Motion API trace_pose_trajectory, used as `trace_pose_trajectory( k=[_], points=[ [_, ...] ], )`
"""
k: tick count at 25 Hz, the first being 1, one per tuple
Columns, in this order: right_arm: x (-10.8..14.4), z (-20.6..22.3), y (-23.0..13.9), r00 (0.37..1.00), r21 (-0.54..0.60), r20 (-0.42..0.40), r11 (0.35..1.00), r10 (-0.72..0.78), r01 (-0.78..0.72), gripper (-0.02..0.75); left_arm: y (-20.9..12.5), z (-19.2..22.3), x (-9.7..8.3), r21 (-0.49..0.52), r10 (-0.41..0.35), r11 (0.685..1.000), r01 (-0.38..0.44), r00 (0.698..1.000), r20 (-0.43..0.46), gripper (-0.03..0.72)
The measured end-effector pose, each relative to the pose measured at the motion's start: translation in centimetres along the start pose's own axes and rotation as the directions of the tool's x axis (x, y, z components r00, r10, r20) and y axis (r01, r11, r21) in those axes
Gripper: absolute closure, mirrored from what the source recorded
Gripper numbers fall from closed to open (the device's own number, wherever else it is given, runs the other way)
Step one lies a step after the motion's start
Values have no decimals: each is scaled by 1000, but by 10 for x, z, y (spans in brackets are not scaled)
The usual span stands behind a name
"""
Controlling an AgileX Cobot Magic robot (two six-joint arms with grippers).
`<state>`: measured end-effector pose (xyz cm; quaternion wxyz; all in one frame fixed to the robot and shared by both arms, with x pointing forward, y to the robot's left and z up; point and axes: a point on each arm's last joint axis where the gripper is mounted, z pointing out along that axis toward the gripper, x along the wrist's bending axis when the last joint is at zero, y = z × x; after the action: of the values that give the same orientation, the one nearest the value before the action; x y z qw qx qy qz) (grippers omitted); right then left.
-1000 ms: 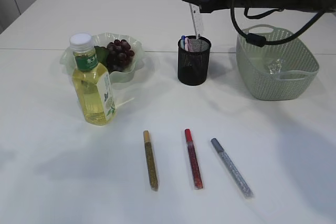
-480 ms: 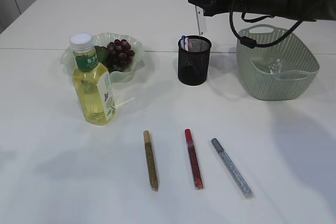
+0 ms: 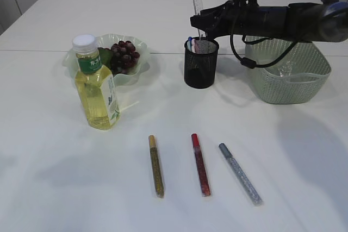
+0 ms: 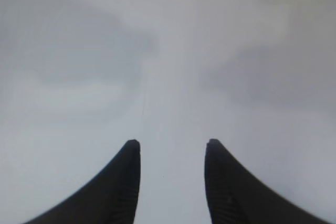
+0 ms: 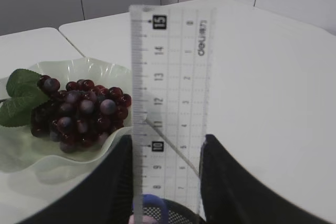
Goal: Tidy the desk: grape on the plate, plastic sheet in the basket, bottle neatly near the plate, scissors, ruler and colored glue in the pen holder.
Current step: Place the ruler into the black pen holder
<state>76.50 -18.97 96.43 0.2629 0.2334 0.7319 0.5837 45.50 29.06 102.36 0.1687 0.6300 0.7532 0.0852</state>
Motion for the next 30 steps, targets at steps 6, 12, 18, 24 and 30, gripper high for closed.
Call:
trace_pose_trajectory(
  k=[6, 12, 18, 24, 30],
  points=[
    [0, 2, -8, 1000, 10, -1, 1000, 10, -10, 414, 0, 0, 0, 2, 0, 1000, 0, 1000, 0, 390],
    [-1, 1, -8, 1000, 11, 1, 1000, 10, -10, 289, -1, 0, -1, 6, -12, 1000, 12, 1000, 13, 390],
    [-3, -1, -4, 995, 6, 7, 995, 101, -101, 277, -1, 0, -1, 6, -15, 1000, 15, 1000, 16, 390],
    [-4, -26, 59, 975, 40, 74, 976, 212, -215, 275, -1, 0, -2, 7, -16, 1000, 16, 1000, 17, 390],
    [24, -84, 141, 947, 253, 141, 914, 289, -317, 297, -1, 0, -2, 7, -16, 1000, 16, 1000, 17, 390]
  ],
)
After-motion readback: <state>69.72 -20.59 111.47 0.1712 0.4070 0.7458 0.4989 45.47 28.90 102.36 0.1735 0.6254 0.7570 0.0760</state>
